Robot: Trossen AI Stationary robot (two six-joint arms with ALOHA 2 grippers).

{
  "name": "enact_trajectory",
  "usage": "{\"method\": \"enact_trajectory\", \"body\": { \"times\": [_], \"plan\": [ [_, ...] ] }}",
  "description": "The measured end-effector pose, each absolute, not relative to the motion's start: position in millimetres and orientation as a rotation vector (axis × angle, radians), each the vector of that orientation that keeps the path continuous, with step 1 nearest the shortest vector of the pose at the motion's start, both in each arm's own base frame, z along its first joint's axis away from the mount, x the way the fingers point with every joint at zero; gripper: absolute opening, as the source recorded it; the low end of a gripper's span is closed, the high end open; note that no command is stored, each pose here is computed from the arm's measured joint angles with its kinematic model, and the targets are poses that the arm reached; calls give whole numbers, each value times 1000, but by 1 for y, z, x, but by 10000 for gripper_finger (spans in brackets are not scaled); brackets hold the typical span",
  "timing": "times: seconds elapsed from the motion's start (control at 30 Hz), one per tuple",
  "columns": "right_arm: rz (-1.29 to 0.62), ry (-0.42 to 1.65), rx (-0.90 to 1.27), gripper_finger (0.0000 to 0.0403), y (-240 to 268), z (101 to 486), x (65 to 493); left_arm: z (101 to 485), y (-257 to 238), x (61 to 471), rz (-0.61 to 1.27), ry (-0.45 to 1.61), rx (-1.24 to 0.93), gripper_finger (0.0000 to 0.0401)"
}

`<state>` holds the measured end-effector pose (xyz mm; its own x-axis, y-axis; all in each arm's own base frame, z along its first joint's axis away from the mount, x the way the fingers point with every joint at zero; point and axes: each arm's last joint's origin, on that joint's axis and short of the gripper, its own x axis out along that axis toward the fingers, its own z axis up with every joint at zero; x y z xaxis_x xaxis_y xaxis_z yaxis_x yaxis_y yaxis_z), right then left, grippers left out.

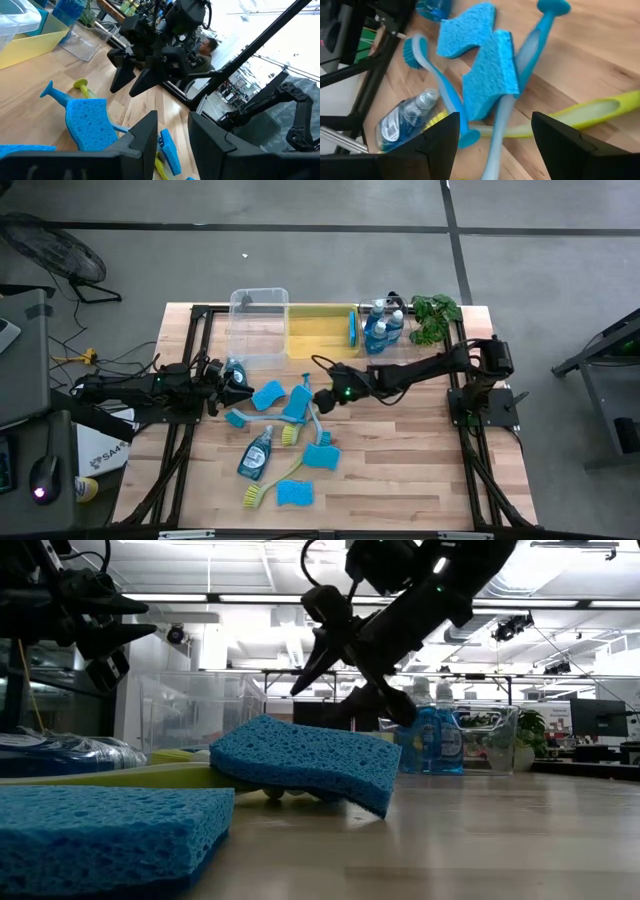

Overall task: Pick & Place Kitchen Sink Supplies
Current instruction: Put the blue sponge into the yellow bin

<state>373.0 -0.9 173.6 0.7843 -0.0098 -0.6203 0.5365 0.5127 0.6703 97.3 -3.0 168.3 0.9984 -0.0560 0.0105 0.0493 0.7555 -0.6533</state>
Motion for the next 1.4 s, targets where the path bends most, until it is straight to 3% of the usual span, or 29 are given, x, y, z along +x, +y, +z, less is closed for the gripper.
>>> {"method": "enact_trajectory", "body": {
  "times": [0.57, 0.97, 1.4],
  "plan": [
    [-585, 434, 1152, 240, 18, 168, 376, 168, -3, 97, -56, 10, -712, 105],
    [-629, 314, 1222, 240, 27, 153, 393, 168, -3, 97, -56, 10, -712, 105],
    [-691, 323, 1232, 240, 29, 143, 399, 168, -3, 97, -55, 10, -712, 105]
  ]
}}
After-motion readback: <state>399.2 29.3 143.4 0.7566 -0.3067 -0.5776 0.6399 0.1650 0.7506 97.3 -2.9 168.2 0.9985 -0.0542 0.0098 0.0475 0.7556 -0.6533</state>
